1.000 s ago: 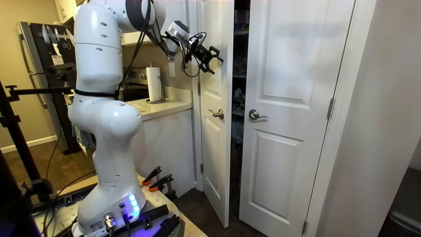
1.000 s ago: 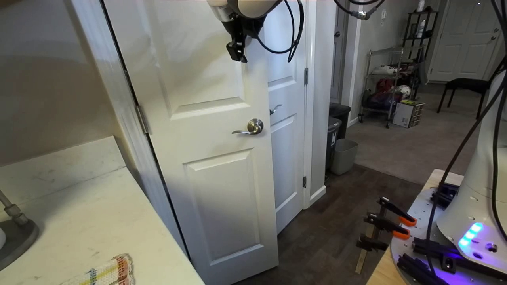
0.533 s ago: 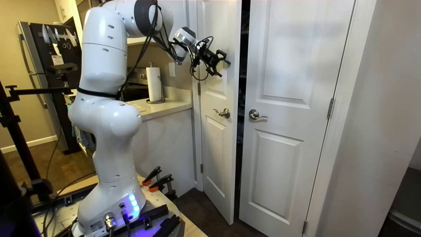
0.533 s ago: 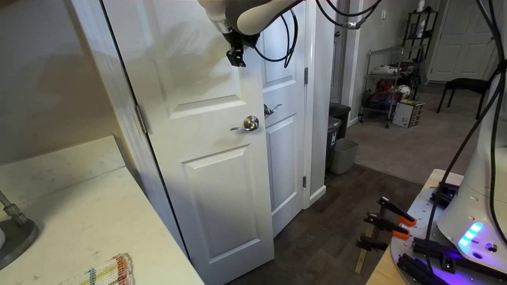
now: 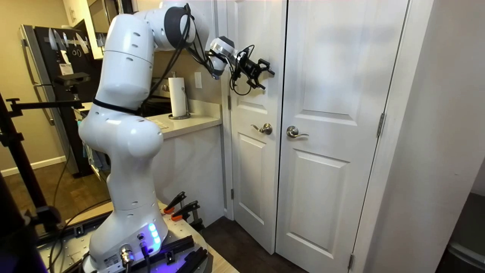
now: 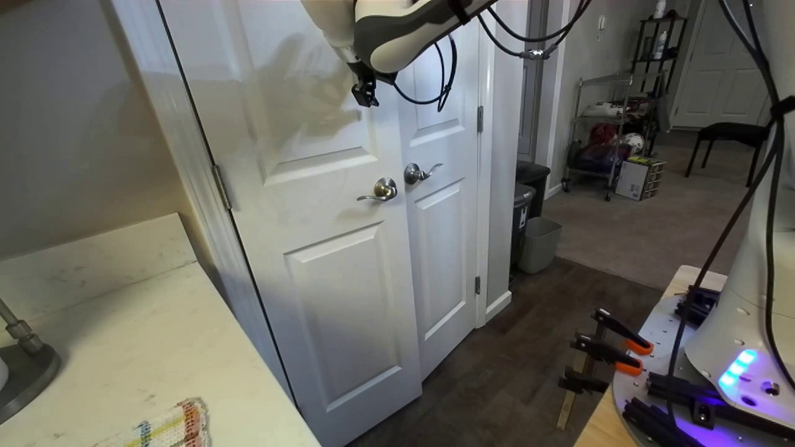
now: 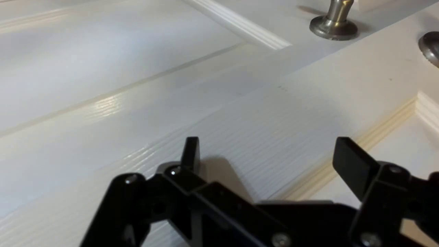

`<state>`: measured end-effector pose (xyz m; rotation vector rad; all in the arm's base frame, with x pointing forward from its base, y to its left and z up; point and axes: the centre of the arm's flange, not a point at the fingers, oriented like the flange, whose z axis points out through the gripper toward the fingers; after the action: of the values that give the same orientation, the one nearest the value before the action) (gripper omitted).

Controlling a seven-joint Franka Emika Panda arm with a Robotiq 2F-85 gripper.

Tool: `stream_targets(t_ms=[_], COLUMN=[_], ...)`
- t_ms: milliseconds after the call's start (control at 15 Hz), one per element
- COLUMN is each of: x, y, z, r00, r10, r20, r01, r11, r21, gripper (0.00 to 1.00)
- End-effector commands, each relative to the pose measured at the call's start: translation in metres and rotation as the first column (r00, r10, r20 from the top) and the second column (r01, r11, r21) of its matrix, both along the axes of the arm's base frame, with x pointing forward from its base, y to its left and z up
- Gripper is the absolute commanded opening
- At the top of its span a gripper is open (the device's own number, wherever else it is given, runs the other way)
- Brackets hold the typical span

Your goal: Close the door on the left

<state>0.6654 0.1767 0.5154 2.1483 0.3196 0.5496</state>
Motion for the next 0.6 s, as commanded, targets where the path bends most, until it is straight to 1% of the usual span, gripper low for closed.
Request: stream_targets(t_ms=[0,267,533], x=[0.041,0.066,0.069], y=[-0.008,-0.010,-0.013], z=[0.005,0.006,0.005], r00=[0.998,0.995,0.996], r10=[0.064,0.092,0.074], r20=[0.022,0.041,0.042], r01=[-0.063,-0.089,-0.072], r11=[0.997,0.994,0.996], r21=[-0.045,-0.057,-0.050], gripper=[1.00,1.00,1.00])
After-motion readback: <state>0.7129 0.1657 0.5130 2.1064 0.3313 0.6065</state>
